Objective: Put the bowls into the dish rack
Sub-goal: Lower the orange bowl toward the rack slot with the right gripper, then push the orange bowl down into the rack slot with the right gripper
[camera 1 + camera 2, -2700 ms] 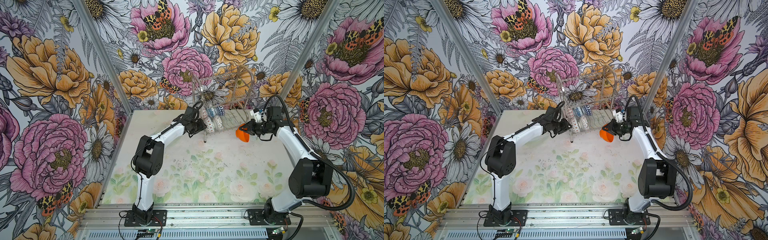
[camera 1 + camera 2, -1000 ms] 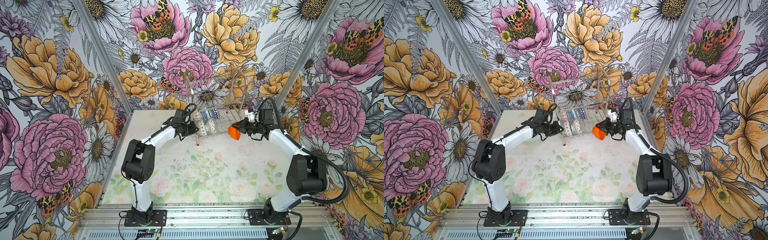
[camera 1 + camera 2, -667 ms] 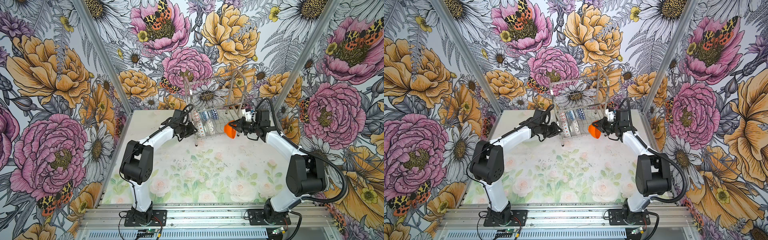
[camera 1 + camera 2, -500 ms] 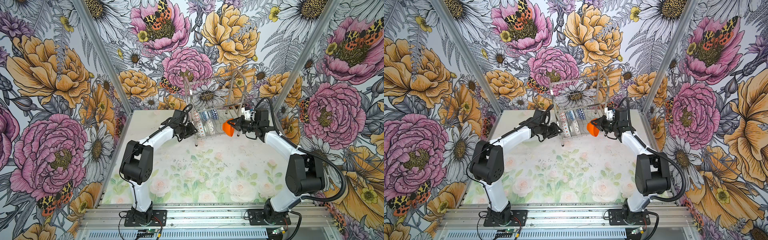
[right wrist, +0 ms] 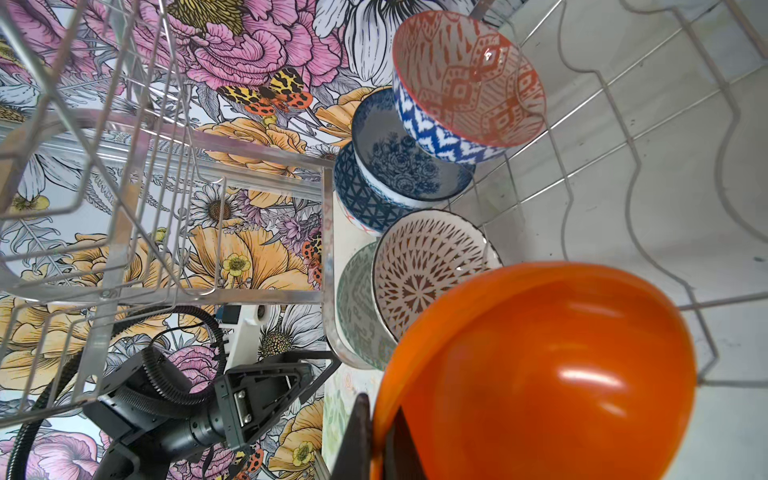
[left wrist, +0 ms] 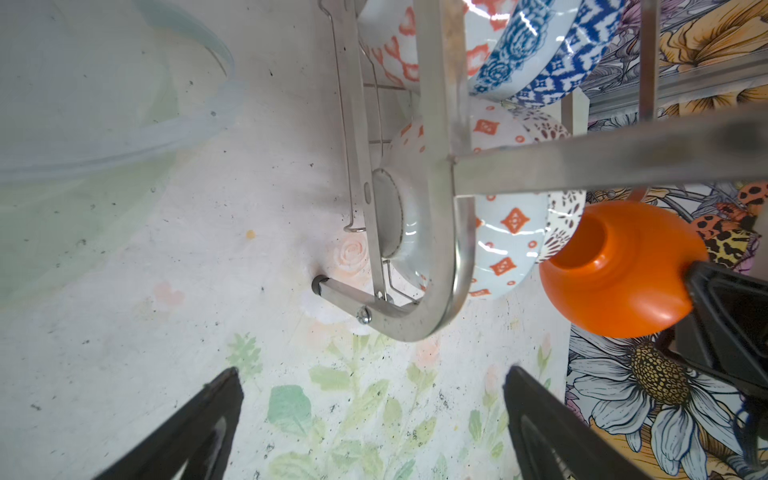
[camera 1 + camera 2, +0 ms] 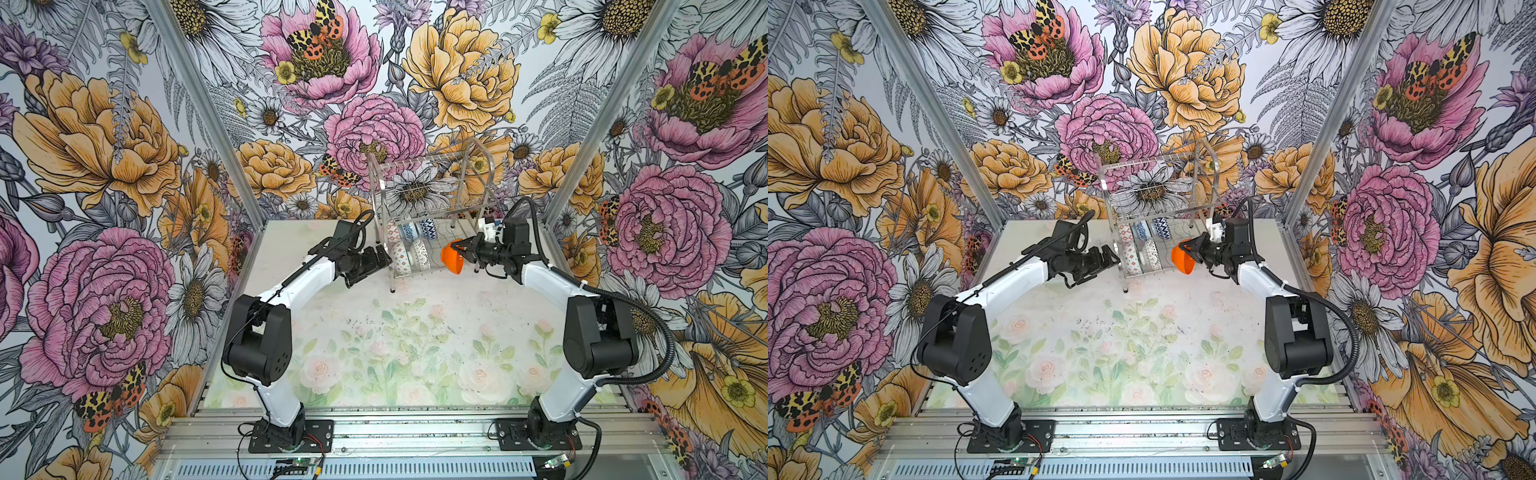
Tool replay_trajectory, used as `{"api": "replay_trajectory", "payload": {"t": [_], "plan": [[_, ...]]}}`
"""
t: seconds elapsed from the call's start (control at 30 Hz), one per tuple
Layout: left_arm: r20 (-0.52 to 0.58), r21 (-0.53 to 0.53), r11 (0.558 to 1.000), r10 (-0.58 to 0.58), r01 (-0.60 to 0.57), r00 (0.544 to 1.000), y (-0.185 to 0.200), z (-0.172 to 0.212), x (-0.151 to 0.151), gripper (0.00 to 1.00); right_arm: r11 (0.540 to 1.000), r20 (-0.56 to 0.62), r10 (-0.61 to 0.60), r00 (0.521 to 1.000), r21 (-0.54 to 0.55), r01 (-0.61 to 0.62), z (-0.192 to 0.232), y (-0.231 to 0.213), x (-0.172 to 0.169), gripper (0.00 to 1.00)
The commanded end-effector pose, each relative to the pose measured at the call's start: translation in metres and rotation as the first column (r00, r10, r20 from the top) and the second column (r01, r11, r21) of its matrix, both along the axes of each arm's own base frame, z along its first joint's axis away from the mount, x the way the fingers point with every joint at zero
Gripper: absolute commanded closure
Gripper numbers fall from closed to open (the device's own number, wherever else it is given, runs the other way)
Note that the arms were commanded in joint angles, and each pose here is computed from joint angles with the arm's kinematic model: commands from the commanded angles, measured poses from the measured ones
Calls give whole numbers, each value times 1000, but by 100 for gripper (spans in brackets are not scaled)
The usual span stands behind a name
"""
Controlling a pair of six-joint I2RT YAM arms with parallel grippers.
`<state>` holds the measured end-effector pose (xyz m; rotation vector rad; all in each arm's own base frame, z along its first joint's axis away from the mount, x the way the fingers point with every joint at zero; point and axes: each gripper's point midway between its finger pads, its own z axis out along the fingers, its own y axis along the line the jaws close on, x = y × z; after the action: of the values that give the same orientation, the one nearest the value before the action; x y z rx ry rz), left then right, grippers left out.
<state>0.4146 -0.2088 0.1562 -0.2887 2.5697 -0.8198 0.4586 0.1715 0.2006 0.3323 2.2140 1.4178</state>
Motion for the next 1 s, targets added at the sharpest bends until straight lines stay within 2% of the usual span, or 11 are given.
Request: {"api": "replay_trajectory", "payload": {"t": [0.0, 0.5, 0.97], "plan": [[40, 19, 1000, -6, 5, 999, 4, 12, -6, 1, 1000, 84, 17, 996, 12, -18, 23, 9, 14, 100], [62, 11, 998, -55, 54, 997, -15, 20, -9, 1, 994, 98, 41, 994, 96, -50, 24, 29, 31, 100], [52, 6, 997, -80, 80, 995, -28, 20, -7, 1, 988, 90, 31, 995, 149, -45, 1, 43, 53, 100]]}}
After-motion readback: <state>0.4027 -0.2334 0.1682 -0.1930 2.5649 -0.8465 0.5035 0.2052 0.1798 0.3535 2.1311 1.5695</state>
